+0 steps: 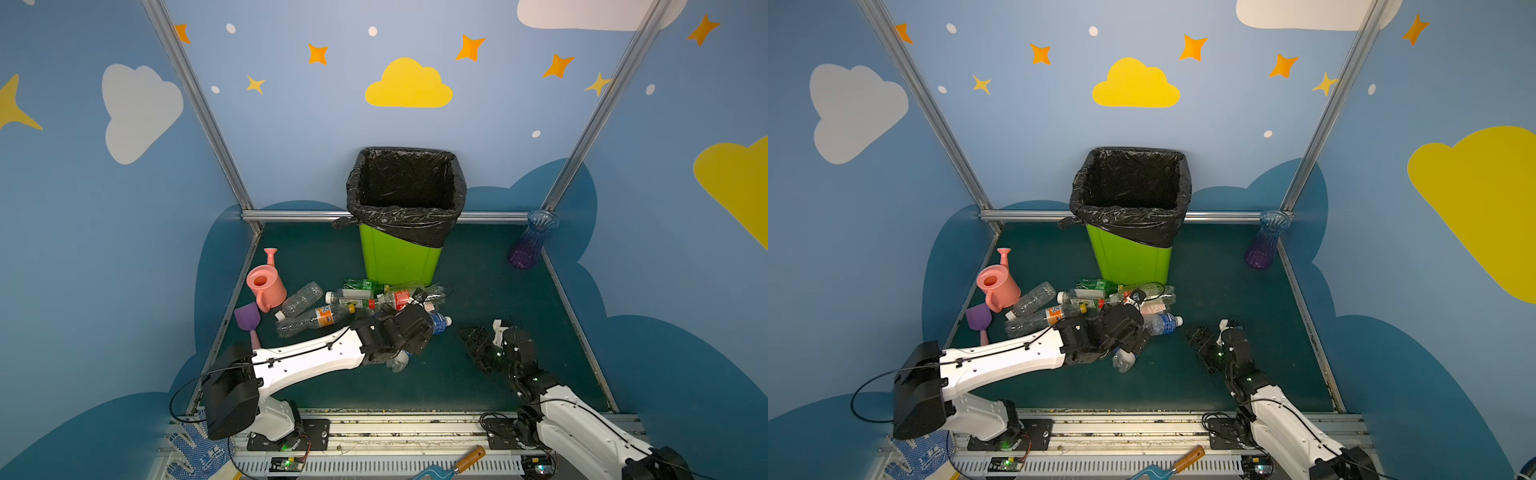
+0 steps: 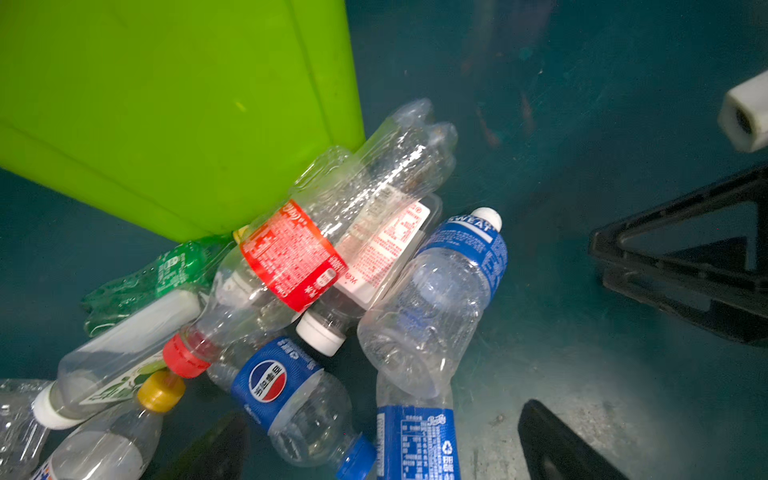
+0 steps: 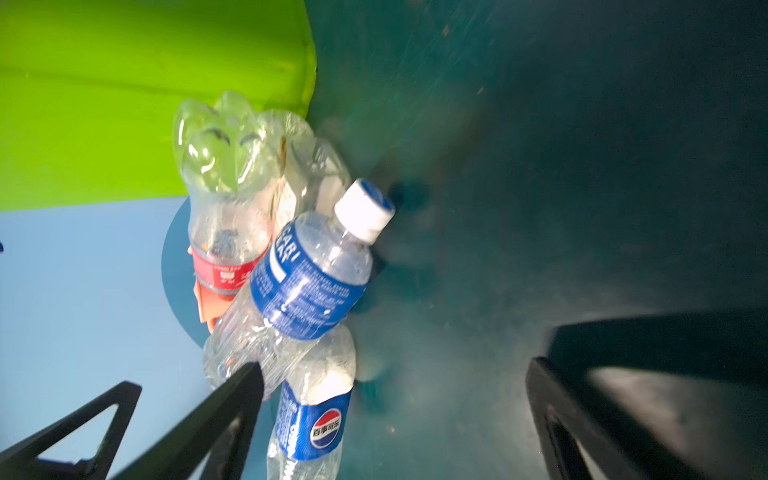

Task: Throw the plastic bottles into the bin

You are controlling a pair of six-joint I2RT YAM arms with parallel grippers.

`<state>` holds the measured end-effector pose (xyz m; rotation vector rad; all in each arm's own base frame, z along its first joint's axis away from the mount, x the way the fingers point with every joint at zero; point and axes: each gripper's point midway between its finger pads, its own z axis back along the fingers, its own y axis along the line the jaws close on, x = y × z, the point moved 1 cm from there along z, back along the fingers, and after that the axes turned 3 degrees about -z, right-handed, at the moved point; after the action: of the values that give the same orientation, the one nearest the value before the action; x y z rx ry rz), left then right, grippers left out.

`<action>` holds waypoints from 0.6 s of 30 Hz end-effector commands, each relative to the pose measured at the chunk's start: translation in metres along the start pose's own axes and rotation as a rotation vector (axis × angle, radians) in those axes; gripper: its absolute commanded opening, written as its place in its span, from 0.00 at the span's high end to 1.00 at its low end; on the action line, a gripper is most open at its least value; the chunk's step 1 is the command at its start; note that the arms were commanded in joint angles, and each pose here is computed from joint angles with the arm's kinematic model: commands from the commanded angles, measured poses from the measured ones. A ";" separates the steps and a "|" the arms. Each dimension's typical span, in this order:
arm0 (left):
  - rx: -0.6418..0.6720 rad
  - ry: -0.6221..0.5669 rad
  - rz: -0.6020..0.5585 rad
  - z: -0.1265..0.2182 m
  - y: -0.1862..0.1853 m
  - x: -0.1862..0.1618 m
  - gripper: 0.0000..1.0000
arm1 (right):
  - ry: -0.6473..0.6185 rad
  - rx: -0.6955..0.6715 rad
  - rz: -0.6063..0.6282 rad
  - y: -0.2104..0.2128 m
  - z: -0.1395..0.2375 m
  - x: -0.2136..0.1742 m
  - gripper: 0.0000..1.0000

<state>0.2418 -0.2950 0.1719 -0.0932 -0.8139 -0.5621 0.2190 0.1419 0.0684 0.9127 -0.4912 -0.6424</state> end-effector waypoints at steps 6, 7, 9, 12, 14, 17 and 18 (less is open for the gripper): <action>0.081 -0.087 0.149 0.014 0.039 -0.001 0.00 | 0.003 0.088 -0.042 0.035 -0.020 -0.002 0.03; 0.088 -0.092 0.174 0.015 0.045 -0.004 0.00 | 0.014 0.090 -0.043 0.037 -0.024 -0.004 0.03; 0.087 -0.096 0.217 0.017 0.054 -0.009 0.00 | 0.030 0.099 -0.053 0.039 -0.031 -0.006 0.03; 0.088 -0.119 0.258 0.022 0.065 -0.014 0.00 | 0.044 0.104 -0.062 0.040 -0.039 -0.010 0.03; 0.085 -0.133 0.276 0.024 0.070 -0.017 0.00 | 0.042 0.093 -0.061 0.040 -0.043 -0.010 0.03; 0.089 -0.131 0.299 0.025 0.076 -0.024 0.00 | 0.042 0.104 -0.059 0.047 -0.047 -0.010 0.03; 0.093 -0.126 0.303 0.025 0.078 -0.027 0.00 | 0.044 0.107 -0.061 0.050 -0.048 -0.010 0.03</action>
<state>0.2490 -0.2133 0.1780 -0.1413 -0.9152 -0.2735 0.2432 0.1899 0.0631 0.9822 -0.4139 -0.6615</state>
